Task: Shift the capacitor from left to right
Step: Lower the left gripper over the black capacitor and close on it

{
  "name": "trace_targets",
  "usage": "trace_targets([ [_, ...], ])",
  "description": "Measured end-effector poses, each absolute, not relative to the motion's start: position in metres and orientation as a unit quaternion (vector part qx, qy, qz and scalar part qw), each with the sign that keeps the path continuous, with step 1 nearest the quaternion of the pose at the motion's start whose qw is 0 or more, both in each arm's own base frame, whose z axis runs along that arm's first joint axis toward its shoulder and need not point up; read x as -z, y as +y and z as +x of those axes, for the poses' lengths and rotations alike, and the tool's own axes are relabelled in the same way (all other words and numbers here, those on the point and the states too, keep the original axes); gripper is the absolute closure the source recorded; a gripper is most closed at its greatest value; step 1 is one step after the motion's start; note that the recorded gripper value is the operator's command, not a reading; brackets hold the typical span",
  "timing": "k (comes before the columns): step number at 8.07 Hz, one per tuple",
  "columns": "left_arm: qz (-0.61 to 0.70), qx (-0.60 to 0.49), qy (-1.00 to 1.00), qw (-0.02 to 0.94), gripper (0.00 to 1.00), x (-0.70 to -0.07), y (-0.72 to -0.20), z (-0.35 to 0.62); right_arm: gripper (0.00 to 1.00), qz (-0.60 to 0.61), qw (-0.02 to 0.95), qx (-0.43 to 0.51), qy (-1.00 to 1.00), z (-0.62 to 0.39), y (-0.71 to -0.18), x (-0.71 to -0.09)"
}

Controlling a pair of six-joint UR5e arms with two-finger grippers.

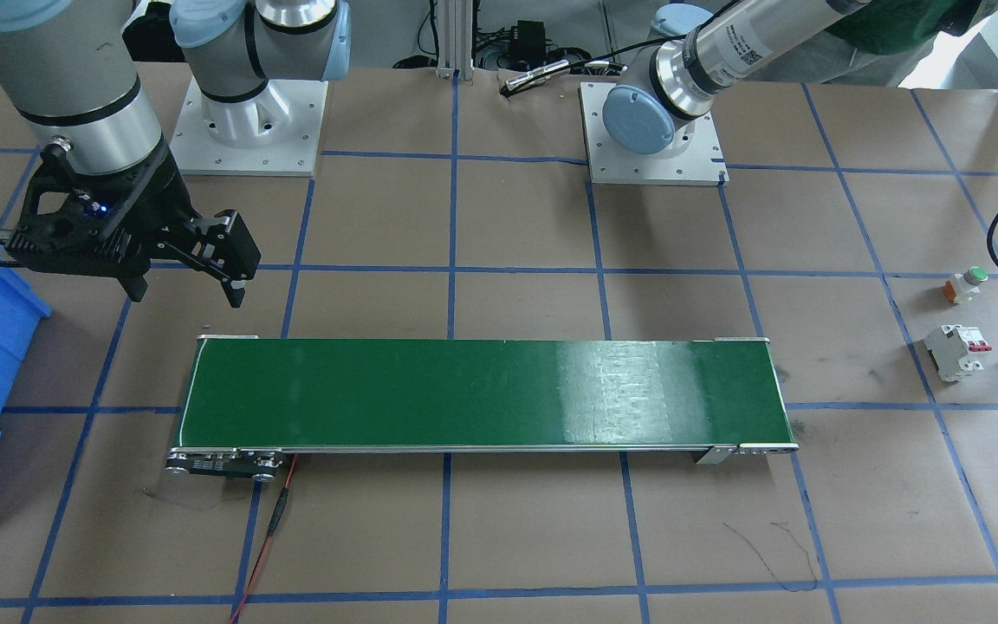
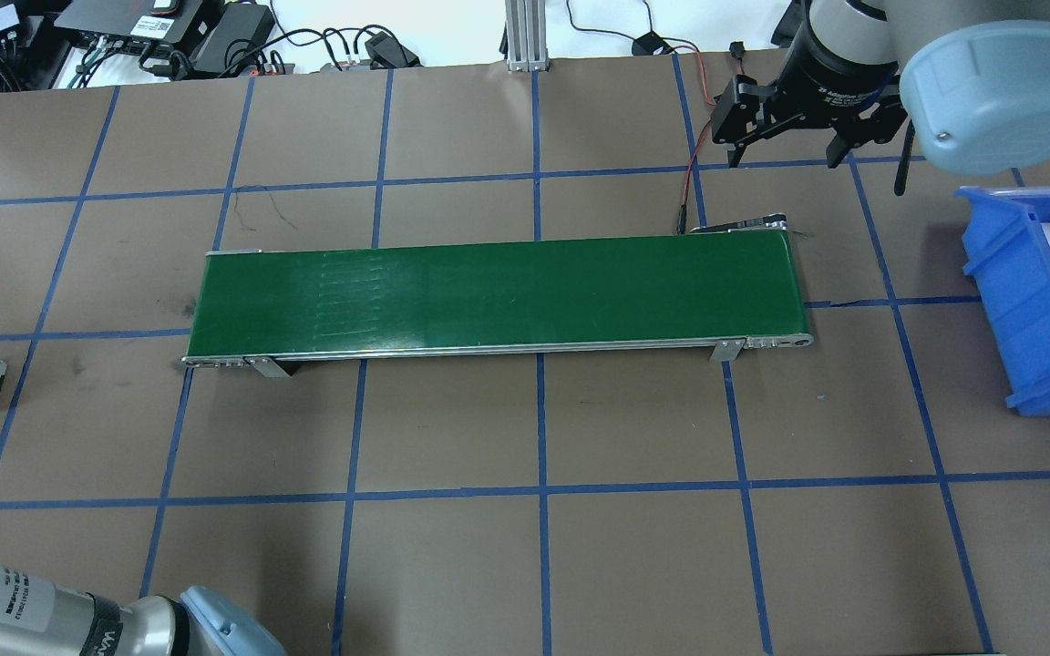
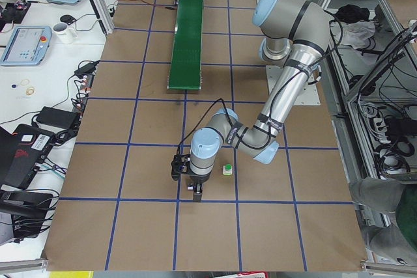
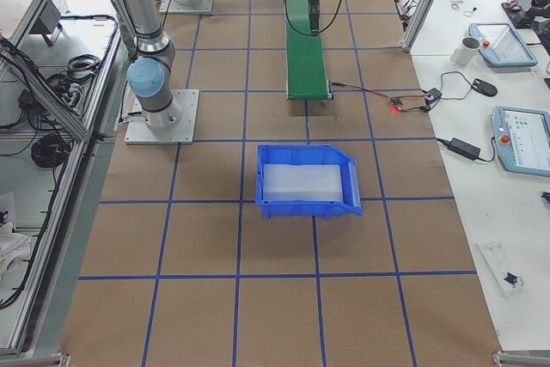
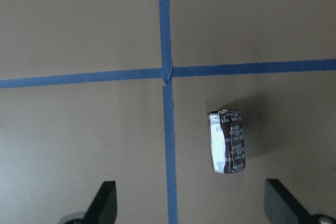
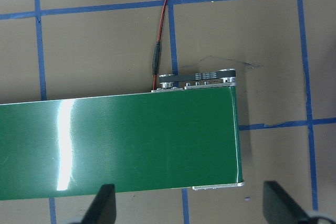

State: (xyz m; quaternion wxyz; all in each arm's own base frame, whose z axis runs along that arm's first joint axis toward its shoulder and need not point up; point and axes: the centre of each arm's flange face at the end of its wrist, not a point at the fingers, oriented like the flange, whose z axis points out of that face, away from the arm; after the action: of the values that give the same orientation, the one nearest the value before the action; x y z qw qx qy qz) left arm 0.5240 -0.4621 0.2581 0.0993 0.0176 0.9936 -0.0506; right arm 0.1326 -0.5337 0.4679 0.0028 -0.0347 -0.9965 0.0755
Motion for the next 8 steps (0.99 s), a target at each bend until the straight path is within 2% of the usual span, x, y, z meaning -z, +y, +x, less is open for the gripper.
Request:
trace_targets([
  [1, 0.011, 0.055, 0.994, 0.089, 0.04, -0.246, -0.462, 0.527, 0.00, -0.034, 0.003, -0.077, -0.996, 0.132, -0.534, -0.469],
  [6, -0.010, 0.052, 0.998, 0.046, 0.03, -0.196, -0.455, 0.513, 0.00, -0.035, -0.002, -0.060, -0.998, 0.134, -0.525, -0.494],
  [8, -0.011, 0.048, 0.998, 0.044, 0.00, -0.192, -0.454, 0.511, 0.00, -0.034, 0.004, -0.018, -0.999, 0.132, -0.520, -0.484],
])
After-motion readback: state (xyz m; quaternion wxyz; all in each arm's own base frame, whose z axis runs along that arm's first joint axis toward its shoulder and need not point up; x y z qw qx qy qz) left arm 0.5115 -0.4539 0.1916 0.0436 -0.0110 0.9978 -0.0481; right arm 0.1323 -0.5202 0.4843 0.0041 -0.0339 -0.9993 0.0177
